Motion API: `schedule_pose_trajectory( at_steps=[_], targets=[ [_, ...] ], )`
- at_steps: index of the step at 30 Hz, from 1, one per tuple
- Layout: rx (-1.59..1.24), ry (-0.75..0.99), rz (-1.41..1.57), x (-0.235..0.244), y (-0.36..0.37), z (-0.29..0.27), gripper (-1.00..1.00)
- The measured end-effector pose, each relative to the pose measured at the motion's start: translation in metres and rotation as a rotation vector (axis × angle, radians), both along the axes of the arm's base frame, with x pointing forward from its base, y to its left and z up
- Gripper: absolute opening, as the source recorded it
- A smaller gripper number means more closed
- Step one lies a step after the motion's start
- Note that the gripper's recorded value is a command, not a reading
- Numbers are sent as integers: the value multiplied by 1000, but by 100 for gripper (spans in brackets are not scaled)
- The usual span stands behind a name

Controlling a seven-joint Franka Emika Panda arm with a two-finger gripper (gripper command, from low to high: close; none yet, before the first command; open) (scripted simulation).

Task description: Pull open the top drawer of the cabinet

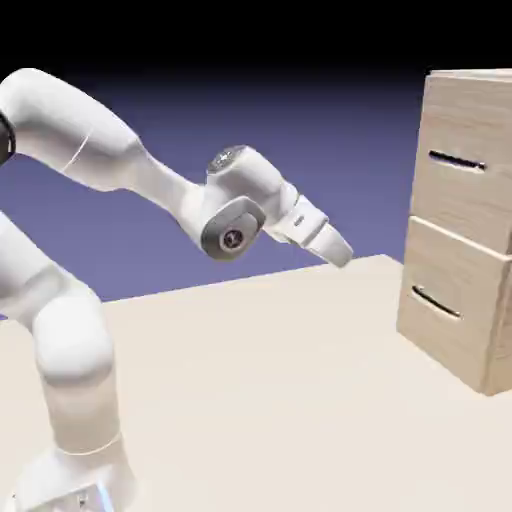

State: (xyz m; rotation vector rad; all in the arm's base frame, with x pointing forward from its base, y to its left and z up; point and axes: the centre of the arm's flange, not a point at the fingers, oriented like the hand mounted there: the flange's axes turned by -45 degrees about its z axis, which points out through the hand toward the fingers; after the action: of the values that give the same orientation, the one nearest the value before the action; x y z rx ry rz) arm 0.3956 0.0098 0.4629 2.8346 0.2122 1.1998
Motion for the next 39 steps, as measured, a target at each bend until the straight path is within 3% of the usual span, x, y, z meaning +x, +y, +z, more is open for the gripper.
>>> schedule_pose_trajectory(
  at_steps=[23,39],
  targets=[
    [-1453,-5,1072,102,85,44,0],
    [-2533,174,1604,166,107,46,0]
  ],
)
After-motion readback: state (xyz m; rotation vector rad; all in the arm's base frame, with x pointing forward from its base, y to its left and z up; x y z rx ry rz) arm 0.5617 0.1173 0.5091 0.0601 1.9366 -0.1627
